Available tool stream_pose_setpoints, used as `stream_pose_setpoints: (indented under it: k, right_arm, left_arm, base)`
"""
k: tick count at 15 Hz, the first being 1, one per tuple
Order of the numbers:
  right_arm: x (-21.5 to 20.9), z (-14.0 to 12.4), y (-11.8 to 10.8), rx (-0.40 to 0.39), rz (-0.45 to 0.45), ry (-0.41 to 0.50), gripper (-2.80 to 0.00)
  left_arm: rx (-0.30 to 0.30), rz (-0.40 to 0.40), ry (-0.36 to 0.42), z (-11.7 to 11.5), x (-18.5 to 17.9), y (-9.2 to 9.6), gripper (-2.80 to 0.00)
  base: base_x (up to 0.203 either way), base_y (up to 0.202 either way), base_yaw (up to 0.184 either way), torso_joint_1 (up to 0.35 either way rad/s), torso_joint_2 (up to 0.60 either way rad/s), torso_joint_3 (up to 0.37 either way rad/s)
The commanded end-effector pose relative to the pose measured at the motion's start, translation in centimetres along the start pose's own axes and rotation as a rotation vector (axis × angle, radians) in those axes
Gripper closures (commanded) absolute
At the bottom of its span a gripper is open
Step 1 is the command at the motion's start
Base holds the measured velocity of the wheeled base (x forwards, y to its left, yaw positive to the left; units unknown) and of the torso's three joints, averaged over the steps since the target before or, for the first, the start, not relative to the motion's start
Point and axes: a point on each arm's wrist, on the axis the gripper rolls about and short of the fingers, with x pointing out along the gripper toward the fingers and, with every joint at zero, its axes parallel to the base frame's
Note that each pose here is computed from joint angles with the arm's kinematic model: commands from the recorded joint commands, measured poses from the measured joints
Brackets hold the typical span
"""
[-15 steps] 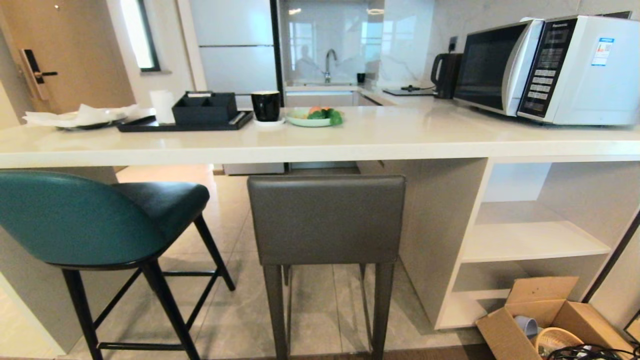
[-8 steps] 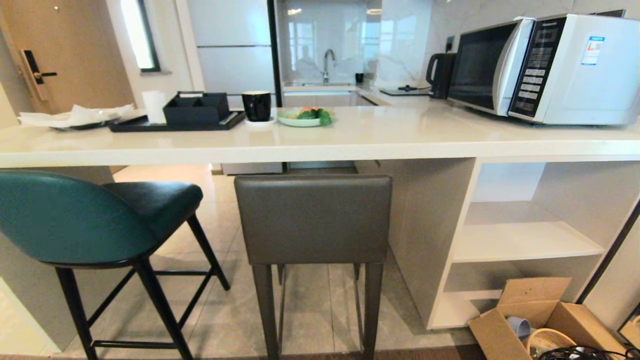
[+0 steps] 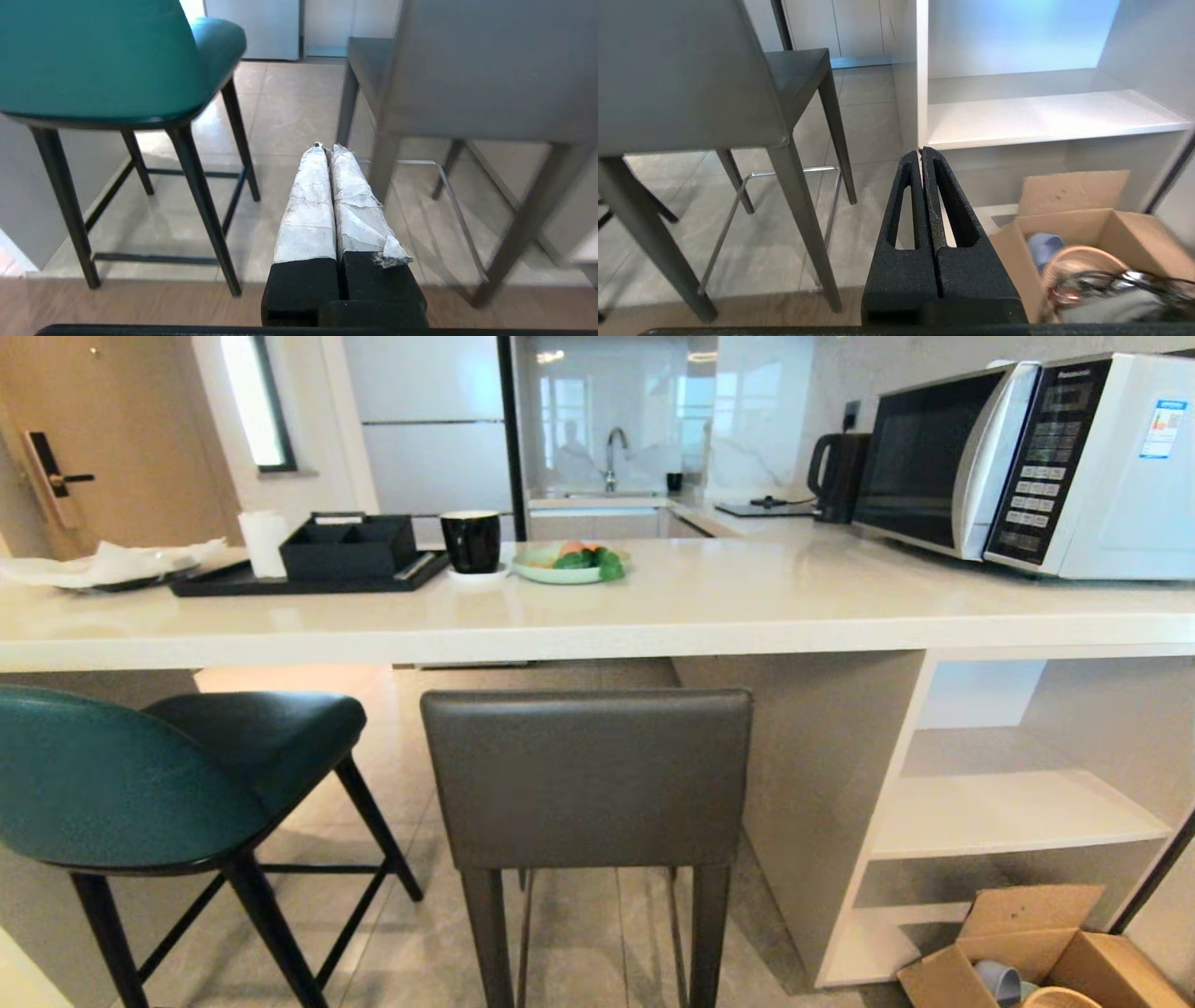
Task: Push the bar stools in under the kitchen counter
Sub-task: Pull the gray chair out from under the dining table
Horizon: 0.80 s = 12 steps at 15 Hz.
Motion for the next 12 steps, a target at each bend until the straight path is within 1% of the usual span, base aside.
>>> stream_pose_setpoints:
  k: [1,5,7,12]
  right_arm:
    - [0.0,0.0,0.0,0.0,0.0,0.0,0.0]
    - [0.01,0.0,0.0,0.0,0.0,0.001,0.0]
    - [0.0,0.0,0.0,0.0,0.0,0.0,0.0]
    - [0.0,0.0,0.0,0.0,0.0,0.0,0.0]
  left_arm:
    - [0.0,0.001,0.001,0.01,0.01,0.0,0.0]
    - [-0.001,0.001,0.001,0.01,0.01,0.0,0.0]
    - [-0.001,0.001,0.001,0.01,0.01,0.0,0.0]
    - [0.0,0.001,0.001,0.01,0.01,0.0,0.0]
  base:
    - [0.195,0.124,-0.002,-0.001,0.0,0.002]
    - [0.2,0.192,-0.001,0.003,0.0,-0.001]
    - [0.149,0.158,-0.002,0.009,0.01,0.006]
    - [0.0,0.0,0.0,0.0,0.0,0.0]
